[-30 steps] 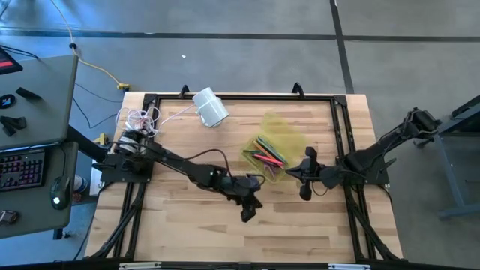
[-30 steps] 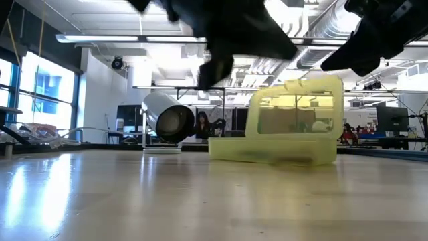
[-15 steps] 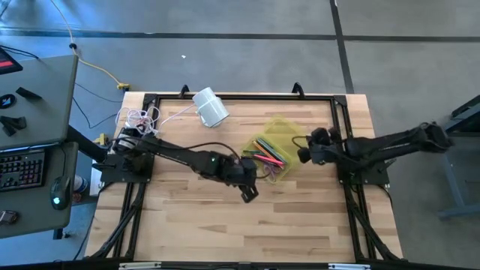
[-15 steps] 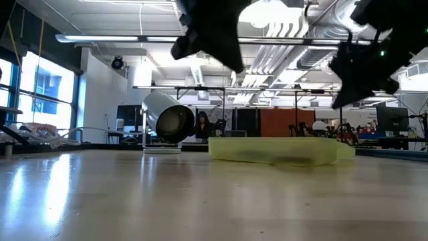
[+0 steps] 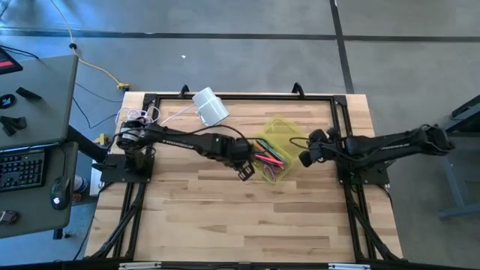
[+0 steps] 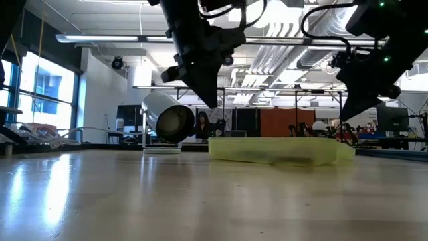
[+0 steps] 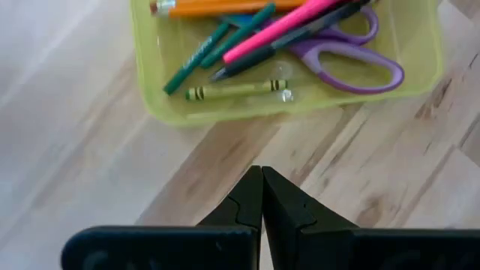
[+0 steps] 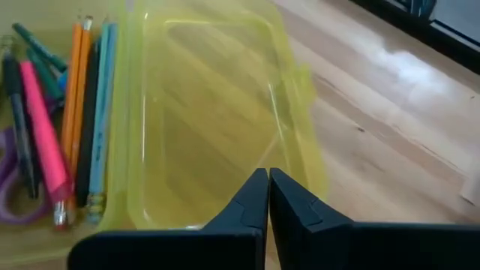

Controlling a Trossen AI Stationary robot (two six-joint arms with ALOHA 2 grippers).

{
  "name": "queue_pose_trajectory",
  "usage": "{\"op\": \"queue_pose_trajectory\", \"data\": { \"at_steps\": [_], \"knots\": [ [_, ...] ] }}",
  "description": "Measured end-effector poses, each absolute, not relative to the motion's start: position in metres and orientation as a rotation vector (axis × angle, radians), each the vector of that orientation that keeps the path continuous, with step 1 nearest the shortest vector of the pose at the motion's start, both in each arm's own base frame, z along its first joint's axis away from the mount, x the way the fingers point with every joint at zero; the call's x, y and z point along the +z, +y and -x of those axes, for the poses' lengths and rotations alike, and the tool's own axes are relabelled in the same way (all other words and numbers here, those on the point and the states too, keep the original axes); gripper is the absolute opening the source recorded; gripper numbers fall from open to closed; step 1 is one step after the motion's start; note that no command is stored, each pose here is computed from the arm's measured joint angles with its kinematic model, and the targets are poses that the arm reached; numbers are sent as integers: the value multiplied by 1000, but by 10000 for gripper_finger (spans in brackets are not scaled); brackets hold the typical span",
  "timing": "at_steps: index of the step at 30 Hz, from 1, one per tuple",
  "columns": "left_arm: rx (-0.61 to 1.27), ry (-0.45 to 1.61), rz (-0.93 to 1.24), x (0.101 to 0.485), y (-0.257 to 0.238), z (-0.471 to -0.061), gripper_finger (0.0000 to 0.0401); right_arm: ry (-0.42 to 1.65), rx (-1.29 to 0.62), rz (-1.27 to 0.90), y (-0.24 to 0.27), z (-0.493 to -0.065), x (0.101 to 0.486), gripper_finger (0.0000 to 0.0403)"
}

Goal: Pick & place school supplies into a supply box
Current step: Close the supply box

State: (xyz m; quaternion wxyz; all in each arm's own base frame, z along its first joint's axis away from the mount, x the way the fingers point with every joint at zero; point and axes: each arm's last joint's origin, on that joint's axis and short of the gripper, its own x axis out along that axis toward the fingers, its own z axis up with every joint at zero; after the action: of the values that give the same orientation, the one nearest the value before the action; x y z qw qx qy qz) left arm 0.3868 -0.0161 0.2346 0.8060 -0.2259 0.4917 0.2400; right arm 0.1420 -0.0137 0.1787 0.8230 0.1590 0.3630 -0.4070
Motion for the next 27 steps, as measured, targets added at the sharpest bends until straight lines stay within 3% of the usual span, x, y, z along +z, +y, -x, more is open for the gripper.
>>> {"op": "queue_pose_trajectory", "data": {
  "at_steps": [5,10,15,18,23,27],
  "knots": [
    [475,1037,455,236,-15,-389,44,815,-853,-373,-28,-142,179,14],
    [468,1037,456,236,-15,-390,44,835,-819,-448,-45,-145,177,54],
    [468,1037,456,236,-15,-390,44,862,-963,-440,-64,-148,168,88],
    [461,1039,444,236,-15,-390,44,896,-1039,-435,-76,-151,157,93],
    [456,1041,436,236,-15,-390,44,969,-938,-485,-91,-163,138,94],
    [452,1042,428,236,-15,-390,44,944,-960,-465,-103,-169,132,94]
  ]
}}
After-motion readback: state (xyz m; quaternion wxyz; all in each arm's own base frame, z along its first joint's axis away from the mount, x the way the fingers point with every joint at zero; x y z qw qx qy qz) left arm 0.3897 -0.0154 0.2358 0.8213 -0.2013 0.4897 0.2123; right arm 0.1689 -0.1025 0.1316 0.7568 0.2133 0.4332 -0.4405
